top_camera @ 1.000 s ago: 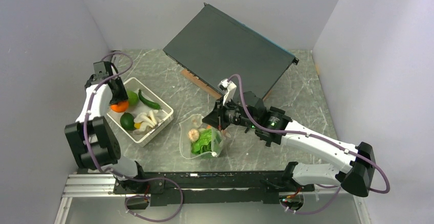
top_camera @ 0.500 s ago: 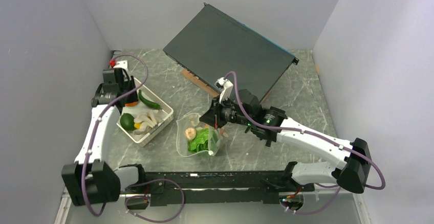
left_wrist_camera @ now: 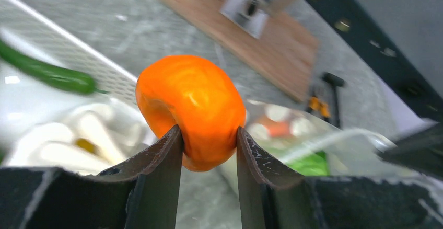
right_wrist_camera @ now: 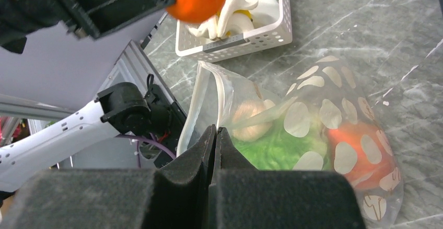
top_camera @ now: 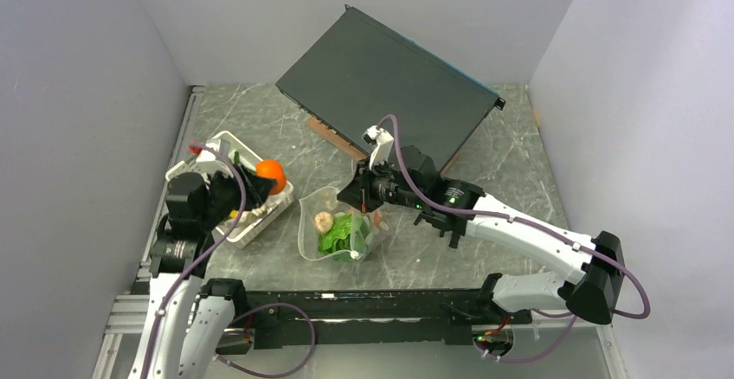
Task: Place the food in the zip-top bag and seal the zipper
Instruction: Place the fake fruit in the zipper food storage bag.
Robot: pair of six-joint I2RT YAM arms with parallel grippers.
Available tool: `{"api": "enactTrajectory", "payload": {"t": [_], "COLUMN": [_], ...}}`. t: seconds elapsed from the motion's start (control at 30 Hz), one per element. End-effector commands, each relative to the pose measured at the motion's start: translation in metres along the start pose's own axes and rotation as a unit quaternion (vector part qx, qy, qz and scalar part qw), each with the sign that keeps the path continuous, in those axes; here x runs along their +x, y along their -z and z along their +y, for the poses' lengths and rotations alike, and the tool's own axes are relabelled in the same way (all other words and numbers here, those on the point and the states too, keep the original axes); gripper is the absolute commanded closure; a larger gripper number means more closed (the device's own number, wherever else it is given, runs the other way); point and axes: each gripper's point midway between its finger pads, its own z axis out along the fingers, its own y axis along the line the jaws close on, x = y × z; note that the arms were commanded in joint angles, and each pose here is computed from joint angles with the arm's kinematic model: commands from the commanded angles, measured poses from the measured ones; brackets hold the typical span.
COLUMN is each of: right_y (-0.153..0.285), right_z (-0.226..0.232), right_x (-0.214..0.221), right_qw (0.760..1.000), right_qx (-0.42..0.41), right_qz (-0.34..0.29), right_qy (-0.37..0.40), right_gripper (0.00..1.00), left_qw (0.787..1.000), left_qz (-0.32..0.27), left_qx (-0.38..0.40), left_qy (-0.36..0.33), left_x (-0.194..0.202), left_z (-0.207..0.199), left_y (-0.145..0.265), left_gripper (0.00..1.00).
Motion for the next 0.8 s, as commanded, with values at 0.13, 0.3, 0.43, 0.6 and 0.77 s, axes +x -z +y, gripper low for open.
{"api": "enactTrajectory", "payload": {"t": [0.13,0.3,0.43,0.6,0.77], "right_y": [-0.005,-0.01,-0.013,-0.013,-0.01], "right_z": [0.014,0.016,0.017,0.019,0.023], "right_x": [-0.023,-0.026,-0.025,-0.029,-0.034], "right_qw": [1.0,1.0,1.0,0.999,0.999], "right_qx": [-0.016,-0.018,-0.022,-0.025,-0.035], "right_qz": [-0.018,-0.017,-0.013,-0.017,-0.024], "right_qy": [-0.002,-0.008,-0.017,-0.026,-0.032], "right_gripper": [1.0,1.0,1.0,1.0,1.0], "left_qw": [0.976,0.963,0.953,0.953,0.954], "left_qz": [0.032,0.039,0.05,0.073,0.072], "left_qx": [0.202,0.257,0.292,0.292,0.291], "left_qy": [0.072,0.073,0.059,0.03,0.018], "left_x": [0.022,0.028,0.034,0.049,0.047], "left_z": [-0.088,-0.118,-0.14,-0.155,-0.168], "left_y": [0.037,0.051,0.058,0.053,0.053], "left_gripper": [0.79,0.83,0.84,0.87,0.89]}}
